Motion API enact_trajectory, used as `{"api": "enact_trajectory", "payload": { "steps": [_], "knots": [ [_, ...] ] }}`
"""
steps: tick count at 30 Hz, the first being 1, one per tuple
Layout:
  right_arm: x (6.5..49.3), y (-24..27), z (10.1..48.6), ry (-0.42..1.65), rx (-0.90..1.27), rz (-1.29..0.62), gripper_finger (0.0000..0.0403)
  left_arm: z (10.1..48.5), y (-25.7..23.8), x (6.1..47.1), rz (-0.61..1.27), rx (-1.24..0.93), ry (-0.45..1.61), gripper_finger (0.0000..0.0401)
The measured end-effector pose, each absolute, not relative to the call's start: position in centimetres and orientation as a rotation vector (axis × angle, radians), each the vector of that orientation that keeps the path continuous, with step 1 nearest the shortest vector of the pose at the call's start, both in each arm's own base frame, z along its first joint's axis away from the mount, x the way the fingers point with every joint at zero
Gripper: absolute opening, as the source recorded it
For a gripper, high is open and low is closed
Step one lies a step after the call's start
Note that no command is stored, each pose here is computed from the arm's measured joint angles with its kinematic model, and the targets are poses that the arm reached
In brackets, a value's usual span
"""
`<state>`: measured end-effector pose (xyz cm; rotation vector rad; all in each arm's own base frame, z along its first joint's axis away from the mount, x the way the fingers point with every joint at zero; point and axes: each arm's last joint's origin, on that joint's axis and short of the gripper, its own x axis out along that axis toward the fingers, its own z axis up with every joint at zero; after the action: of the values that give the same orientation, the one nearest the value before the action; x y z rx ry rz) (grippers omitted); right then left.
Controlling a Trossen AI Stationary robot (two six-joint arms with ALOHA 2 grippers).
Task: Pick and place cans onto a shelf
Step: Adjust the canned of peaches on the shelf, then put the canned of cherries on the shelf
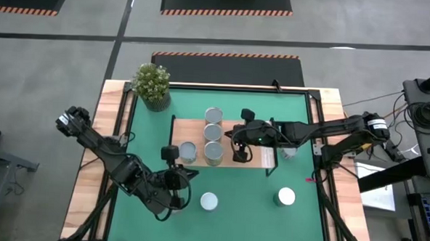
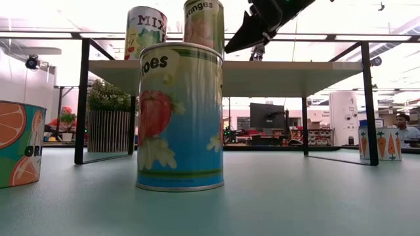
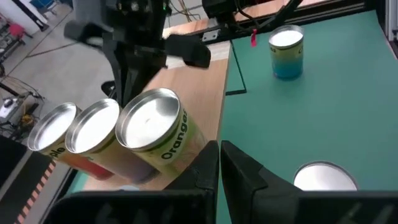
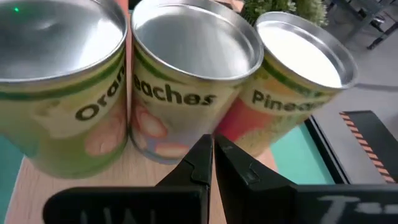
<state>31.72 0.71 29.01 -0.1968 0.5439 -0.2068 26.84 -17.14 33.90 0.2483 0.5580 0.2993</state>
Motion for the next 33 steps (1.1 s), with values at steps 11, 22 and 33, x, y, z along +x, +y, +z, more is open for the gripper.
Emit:
{"api": "enact_trajectory", "payload": {
  "steps": [11, 22, 33],
  "knots": [
    [28.7, 5.4, 32.0, 0.452, -0.221, -0.099, 0.0009, 30.7, -19.6, 27.0, 0.232, 0.302, 0.577, 0.0000],
    [25.7, 11.7, 32.3, 0.476, -0.112, 0.096, 0.0009, 30.0, -20.7, 27.3, 0.204, 0.326, 0.567, 0.0000],
    [22.4, 14.6, 32.7, 0.769, 0.293, 0.121, 0.0009, 30.0, -20.8, 27.3, 0.217, 0.270, 0.554, 0.0000]
  ]
}}
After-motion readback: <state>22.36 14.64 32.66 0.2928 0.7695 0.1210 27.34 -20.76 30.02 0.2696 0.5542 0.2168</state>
